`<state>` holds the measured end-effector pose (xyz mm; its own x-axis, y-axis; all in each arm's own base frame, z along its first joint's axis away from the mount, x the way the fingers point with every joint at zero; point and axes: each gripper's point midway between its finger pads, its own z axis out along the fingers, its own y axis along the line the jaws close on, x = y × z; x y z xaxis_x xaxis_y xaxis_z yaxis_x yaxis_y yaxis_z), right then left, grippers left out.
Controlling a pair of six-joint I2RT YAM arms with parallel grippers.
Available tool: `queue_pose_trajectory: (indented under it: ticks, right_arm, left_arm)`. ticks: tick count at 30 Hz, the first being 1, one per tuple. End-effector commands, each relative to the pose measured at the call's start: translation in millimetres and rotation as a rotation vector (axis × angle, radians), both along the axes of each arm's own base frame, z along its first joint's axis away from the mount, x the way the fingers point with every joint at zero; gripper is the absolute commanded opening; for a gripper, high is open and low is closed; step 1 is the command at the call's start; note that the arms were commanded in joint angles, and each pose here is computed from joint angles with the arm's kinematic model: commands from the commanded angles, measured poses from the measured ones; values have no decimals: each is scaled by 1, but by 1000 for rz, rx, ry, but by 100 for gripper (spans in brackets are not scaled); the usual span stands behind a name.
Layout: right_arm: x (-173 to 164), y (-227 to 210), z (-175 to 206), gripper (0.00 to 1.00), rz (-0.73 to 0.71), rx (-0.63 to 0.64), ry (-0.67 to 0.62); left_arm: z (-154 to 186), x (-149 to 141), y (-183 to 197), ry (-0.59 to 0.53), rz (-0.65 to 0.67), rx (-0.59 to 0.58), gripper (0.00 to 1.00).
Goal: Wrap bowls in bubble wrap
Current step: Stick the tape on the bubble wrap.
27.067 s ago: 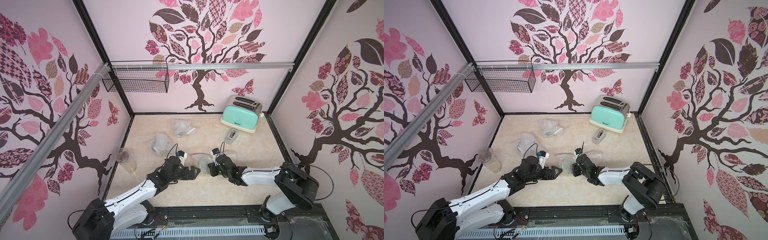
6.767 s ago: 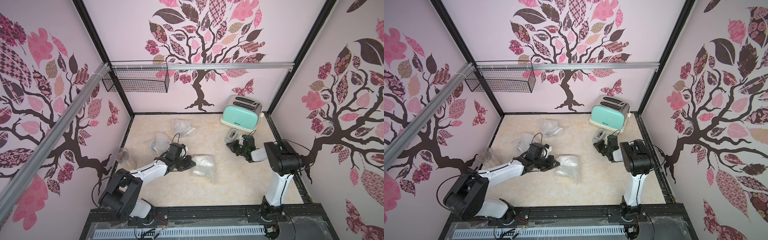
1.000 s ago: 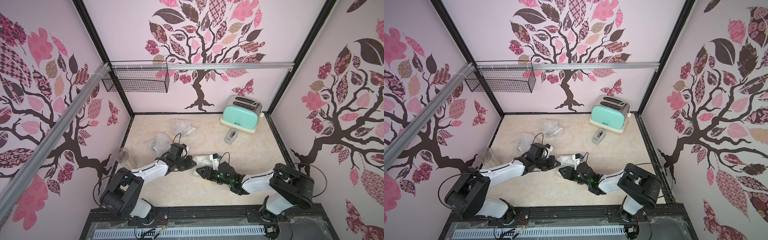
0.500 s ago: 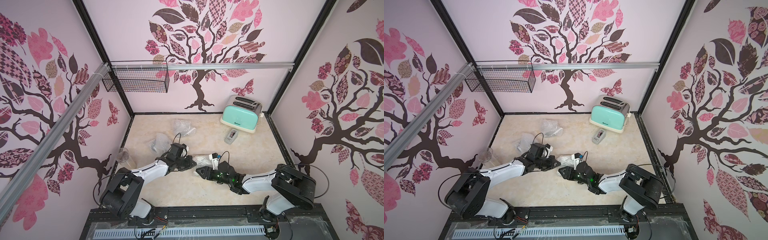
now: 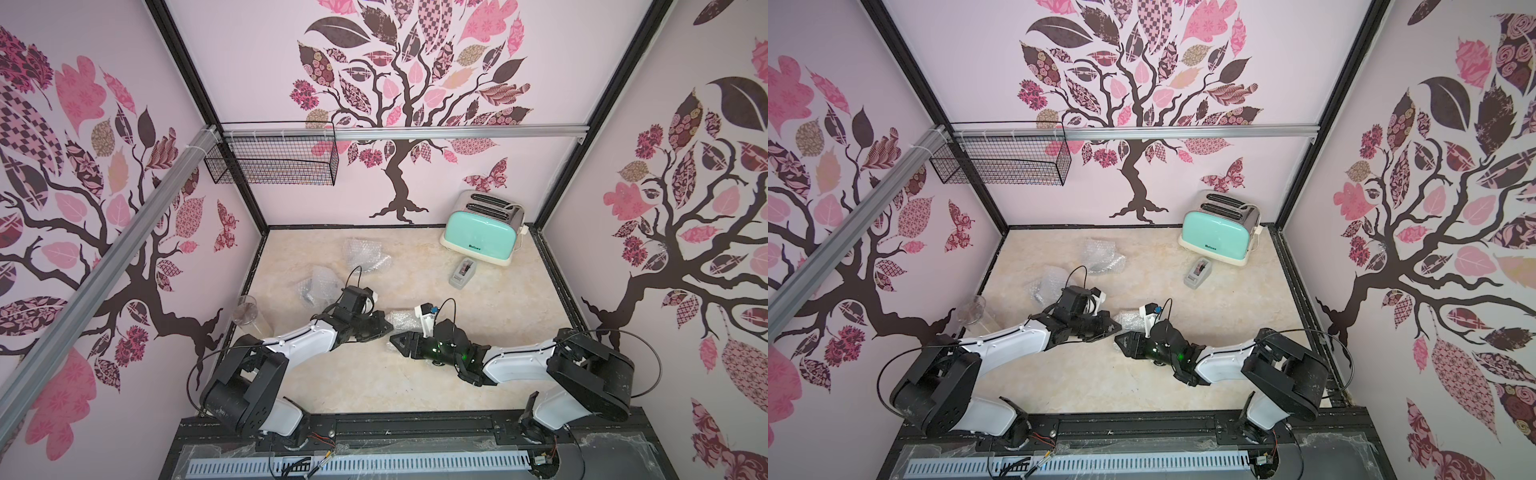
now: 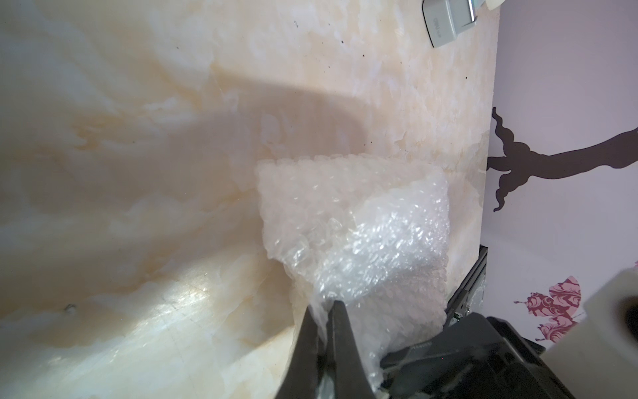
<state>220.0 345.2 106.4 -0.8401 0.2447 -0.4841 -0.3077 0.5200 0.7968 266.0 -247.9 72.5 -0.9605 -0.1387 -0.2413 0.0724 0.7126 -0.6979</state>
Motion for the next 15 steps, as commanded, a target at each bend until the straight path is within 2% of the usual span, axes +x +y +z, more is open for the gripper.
queue_pose_trajectory:
  ticks: [1, 15]
  right_arm:
    - [1, 2, 13, 55, 9, 9, -29]
    - [1, 0, 14, 57, 30, -54, -84]
  left_arm:
    - [-8, -5, -1, 8, -22, 16, 0]
    - [-8, -5, 0, 8, -22, 16, 0]
